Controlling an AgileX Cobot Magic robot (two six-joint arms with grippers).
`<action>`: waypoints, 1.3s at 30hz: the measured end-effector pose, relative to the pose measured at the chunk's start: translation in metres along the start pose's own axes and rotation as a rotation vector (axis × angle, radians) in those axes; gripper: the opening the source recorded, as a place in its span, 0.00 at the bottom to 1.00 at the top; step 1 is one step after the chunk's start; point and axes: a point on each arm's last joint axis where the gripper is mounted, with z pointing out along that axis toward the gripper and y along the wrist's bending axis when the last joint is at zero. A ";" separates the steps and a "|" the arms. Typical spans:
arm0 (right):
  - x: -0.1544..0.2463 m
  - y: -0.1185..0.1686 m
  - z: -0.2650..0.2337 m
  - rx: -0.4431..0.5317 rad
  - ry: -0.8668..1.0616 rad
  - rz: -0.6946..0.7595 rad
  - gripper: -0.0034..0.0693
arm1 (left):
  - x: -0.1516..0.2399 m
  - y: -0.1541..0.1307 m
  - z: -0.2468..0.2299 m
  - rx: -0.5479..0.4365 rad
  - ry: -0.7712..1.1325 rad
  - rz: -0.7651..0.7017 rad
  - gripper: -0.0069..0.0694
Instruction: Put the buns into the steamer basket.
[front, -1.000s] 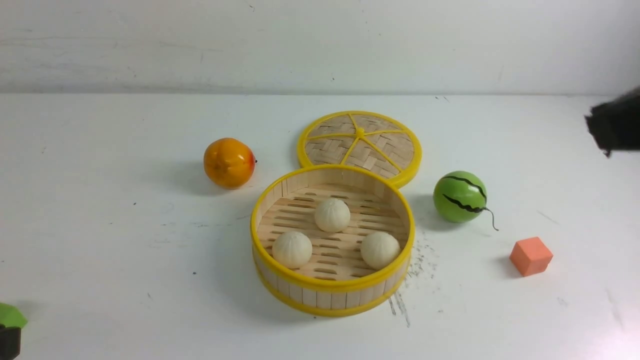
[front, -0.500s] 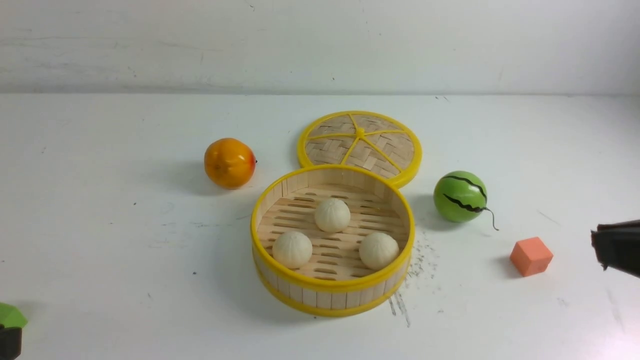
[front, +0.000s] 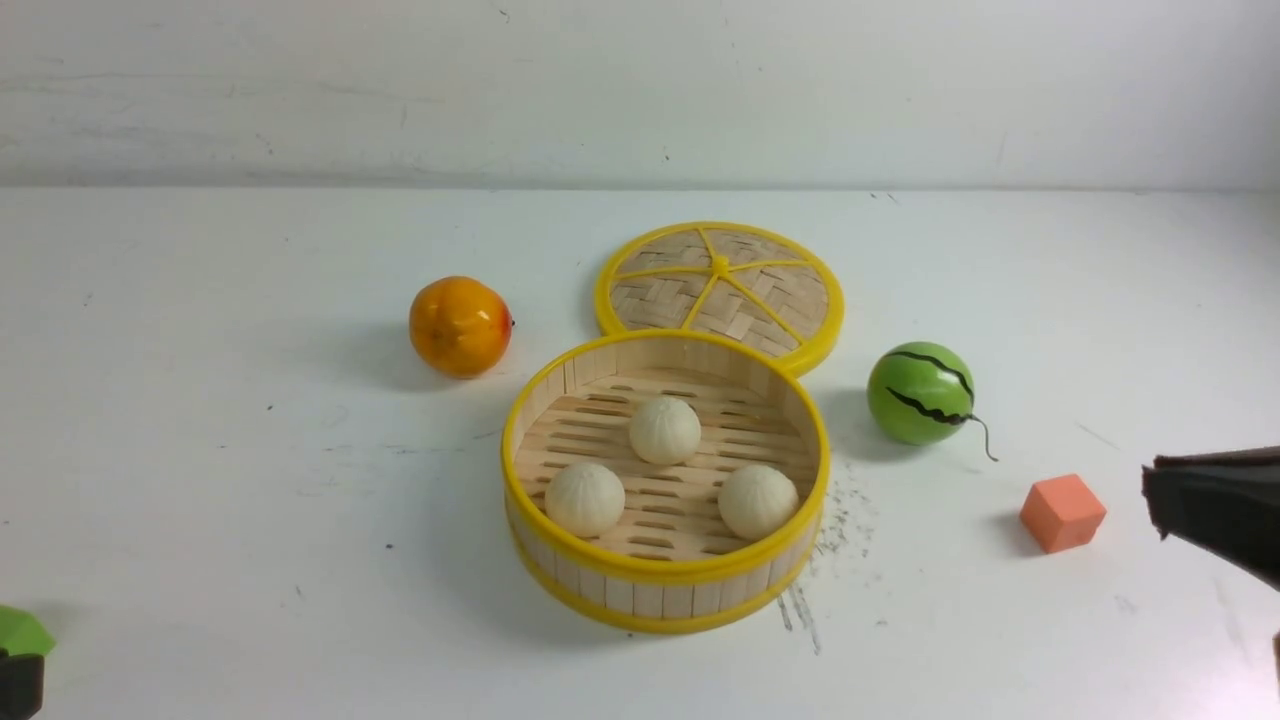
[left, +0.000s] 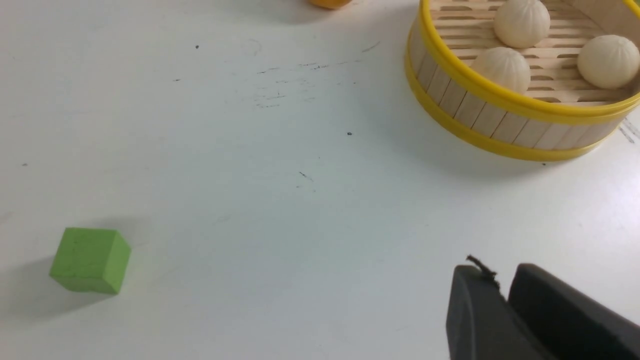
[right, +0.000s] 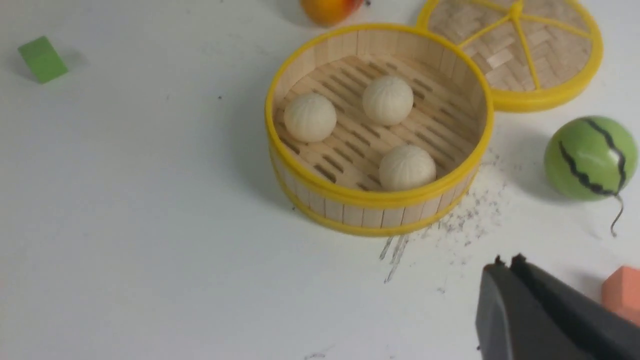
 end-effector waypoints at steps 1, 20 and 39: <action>0.010 -0.003 0.000 0.016 -0.057 -0.010 0.02 | 0.000 0.000 0.000 0.000 0.000 0.000 0.22; 0.178 -0.046 -0.012 0.582 -0.448 0.293 0.02 | 0.000 0.000 0.000 0.000 0.001 0.000 0.25; 0.199 -0.045 -0.005 0.567 -0.216 0.321 0.02 | 0.001 0.000 0.000 -0.003 0.006 0.000 0.27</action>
